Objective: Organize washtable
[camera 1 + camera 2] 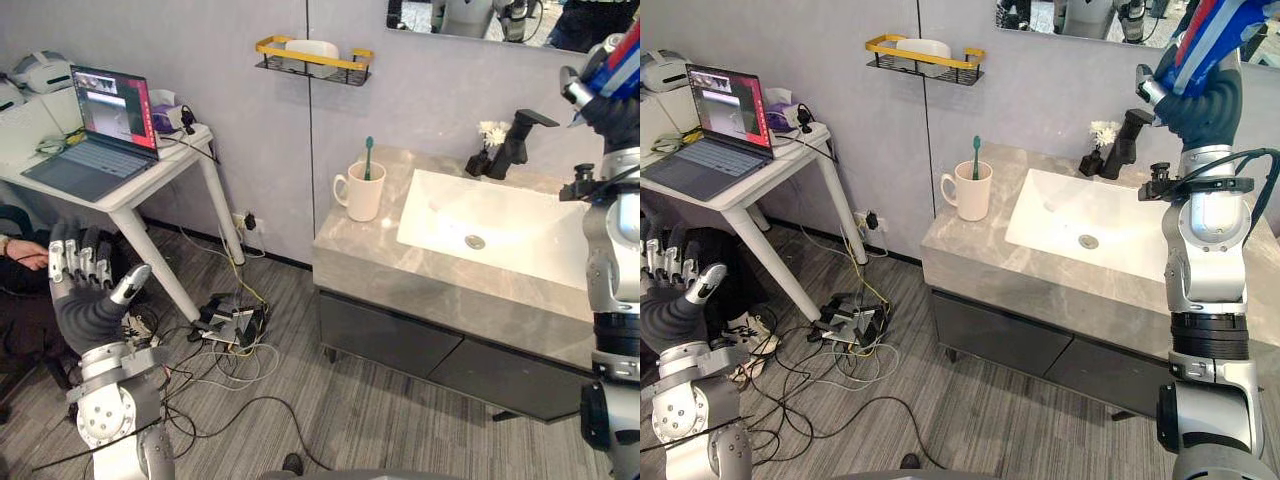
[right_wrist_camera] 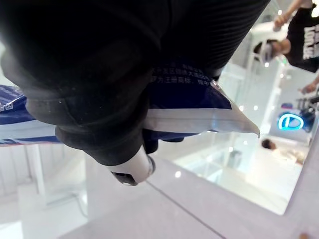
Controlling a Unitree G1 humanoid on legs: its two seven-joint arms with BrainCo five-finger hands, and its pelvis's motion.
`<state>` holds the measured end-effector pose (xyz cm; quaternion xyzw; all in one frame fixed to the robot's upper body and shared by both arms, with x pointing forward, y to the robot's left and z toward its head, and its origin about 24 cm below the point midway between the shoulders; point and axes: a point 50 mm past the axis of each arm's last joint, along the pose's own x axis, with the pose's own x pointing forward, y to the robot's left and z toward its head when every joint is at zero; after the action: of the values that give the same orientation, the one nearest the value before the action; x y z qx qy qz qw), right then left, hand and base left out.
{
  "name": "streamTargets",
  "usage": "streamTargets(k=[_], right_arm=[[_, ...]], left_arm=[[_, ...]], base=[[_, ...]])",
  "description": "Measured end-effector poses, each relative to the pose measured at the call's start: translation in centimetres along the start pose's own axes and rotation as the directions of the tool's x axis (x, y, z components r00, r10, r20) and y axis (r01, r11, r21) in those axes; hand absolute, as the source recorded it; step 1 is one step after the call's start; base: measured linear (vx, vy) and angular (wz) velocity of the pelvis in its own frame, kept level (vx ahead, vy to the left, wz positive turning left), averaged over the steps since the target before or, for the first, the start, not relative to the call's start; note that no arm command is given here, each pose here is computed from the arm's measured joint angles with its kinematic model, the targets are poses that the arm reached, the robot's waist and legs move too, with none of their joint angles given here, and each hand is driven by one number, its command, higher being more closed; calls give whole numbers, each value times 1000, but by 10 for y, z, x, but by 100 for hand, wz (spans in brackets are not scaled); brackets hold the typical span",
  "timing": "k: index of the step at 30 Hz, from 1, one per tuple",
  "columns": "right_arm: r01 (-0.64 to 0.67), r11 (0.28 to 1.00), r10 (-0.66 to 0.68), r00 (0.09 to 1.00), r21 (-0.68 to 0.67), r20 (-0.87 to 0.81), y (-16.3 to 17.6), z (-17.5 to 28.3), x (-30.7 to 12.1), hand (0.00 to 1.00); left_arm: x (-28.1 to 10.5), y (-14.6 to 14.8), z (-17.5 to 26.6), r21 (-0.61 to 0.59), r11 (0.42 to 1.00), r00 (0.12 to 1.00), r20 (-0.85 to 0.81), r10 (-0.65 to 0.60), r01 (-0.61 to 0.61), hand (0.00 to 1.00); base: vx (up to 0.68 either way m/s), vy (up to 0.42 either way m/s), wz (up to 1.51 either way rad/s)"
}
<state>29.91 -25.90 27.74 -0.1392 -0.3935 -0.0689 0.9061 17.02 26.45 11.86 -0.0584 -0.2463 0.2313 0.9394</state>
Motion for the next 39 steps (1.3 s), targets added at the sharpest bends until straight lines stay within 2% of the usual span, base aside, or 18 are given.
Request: streamTargets(k=[8, 13, 17, 24, 30, 39], right_arm=[[32, 987, -27, 999, 155, -34, 14, -11, -6, 100], [37, 959, -5, 993, 282, -114, 30, -28, -5, 100], [57, 894, 8, 990, 445, -141, 47, -31, 7, 100], [21, 820, 73, 987, 572, -141, 76, -25, 38, 100], [5, 783, 120, 980, 623, -159, 95, -20, 57, 100], [16, 776, 133, 973, 631, -188, 103, -19, 68, 100]], left_arm=[[-12, 0, -8, -45, 998, 998, -53, 30, -32, 0], [-15, -8, -13, -92, 995, 997, -82, 14, -21, 0], [-21, -19, -20, -146, 989, 991, -132, -32, 12, 0], [-23, -28, -24, -201, 979, 985, -157, -76, 44, 0], [-27, -30, -28, -229, 973, 978, -191, -86, 40, 0], [-32, -36, -38, -254, 967, 965, -243, -96, 32, 0]], base=[[8, 4, 2], [0, 0, 0], [7, 3, 3], [18, 3, 8], [44, 6, 15], [13, 18, 6]])
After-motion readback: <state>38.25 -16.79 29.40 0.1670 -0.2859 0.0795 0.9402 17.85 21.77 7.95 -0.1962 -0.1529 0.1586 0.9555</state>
